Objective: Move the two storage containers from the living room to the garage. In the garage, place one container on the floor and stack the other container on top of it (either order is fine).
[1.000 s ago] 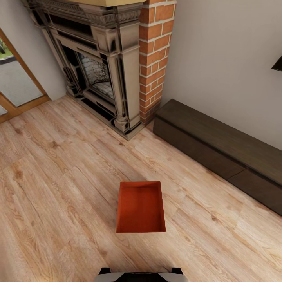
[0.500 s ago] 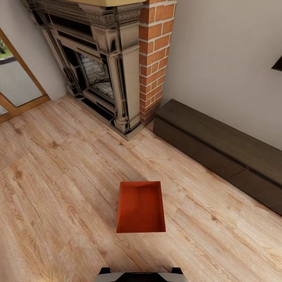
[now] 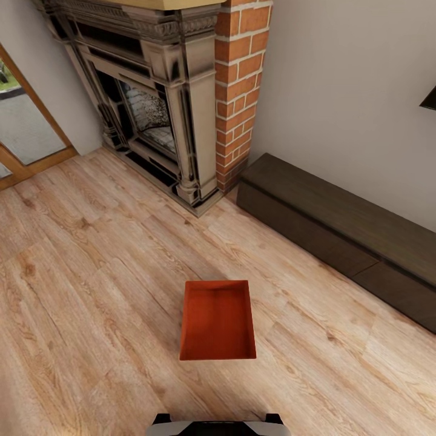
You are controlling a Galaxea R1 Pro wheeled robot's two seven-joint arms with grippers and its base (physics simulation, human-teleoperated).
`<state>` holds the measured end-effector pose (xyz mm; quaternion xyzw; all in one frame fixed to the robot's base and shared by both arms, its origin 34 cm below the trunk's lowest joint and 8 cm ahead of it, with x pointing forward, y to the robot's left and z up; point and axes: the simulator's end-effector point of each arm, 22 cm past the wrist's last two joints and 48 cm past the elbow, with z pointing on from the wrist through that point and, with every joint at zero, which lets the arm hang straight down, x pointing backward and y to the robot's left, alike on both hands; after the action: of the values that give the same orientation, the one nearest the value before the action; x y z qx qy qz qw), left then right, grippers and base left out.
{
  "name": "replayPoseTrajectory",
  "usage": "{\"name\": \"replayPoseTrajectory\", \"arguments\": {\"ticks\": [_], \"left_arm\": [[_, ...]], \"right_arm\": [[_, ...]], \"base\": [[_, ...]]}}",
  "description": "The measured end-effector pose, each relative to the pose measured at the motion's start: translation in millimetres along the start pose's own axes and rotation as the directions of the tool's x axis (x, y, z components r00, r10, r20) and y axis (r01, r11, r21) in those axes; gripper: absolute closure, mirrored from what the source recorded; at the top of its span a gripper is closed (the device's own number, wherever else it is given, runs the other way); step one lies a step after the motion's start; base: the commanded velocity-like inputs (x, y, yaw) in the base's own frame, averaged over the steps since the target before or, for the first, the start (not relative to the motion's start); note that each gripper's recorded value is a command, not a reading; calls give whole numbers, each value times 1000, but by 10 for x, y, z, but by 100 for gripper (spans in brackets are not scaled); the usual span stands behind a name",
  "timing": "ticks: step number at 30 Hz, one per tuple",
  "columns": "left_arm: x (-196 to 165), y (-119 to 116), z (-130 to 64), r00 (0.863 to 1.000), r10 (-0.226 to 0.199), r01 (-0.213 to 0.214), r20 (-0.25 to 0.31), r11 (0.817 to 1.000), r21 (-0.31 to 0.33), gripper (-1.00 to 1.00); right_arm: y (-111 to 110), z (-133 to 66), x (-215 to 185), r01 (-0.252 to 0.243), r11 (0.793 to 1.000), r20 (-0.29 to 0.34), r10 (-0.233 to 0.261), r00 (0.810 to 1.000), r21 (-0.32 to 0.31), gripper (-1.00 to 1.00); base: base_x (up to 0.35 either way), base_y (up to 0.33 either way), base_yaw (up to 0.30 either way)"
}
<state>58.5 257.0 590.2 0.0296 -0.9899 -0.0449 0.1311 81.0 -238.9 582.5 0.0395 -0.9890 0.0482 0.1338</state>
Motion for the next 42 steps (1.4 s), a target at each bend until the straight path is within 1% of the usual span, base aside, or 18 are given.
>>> {"name": "replayPoseTrajectory", "arguments": {"ticks": [7,13,19,21,23,34,38,42], "left_arm": [[-1,0,0,1000,0,0,0,1000,0,-100],[-1,0,0,1000,0,0,0,1000,0,-100],[2,-33,-3,1000,-11,11,-1,1000,3,-100],[-8,15,2,1000,-2,2,2,1000,-2,-100],[-8,15,2,1000,1,-1,2,1000,-2,-100],[-7,19,2,1000,-1,1,2,1000,-3,-100],[-7,6,1,1000,6,-6,3,1000,0,-100],[-75,20,6,1000,8,-8,16,1000,-4,-100]], "right_arm": [[16,-2,-3,5,1000,2,-5,1000,-3,-100],[25,-4,7,1,1000,-1,-1,1000,-3,-100],[28,-4,2,9,1000,1,-9,1000,-5,-100],[5,0,-4,14,1000,2,-14,1000,-3,-100],[4,0,-5,14,1000,3,-14,1000,-3,-100],[-9,2,-6,13,1000,4,-13,1000,-1,-100],[-2,2,-17,16,1000,7,-16,1000,-3,-100],[21,3,-86,18,1000,22,-18,1000,-7,-100]], "base": [[0,0,0],[0,0,0],[0,0,0],[0,0,0],[0,0,0],[0,0,0],[0,0,0],[0,0,0]]}}
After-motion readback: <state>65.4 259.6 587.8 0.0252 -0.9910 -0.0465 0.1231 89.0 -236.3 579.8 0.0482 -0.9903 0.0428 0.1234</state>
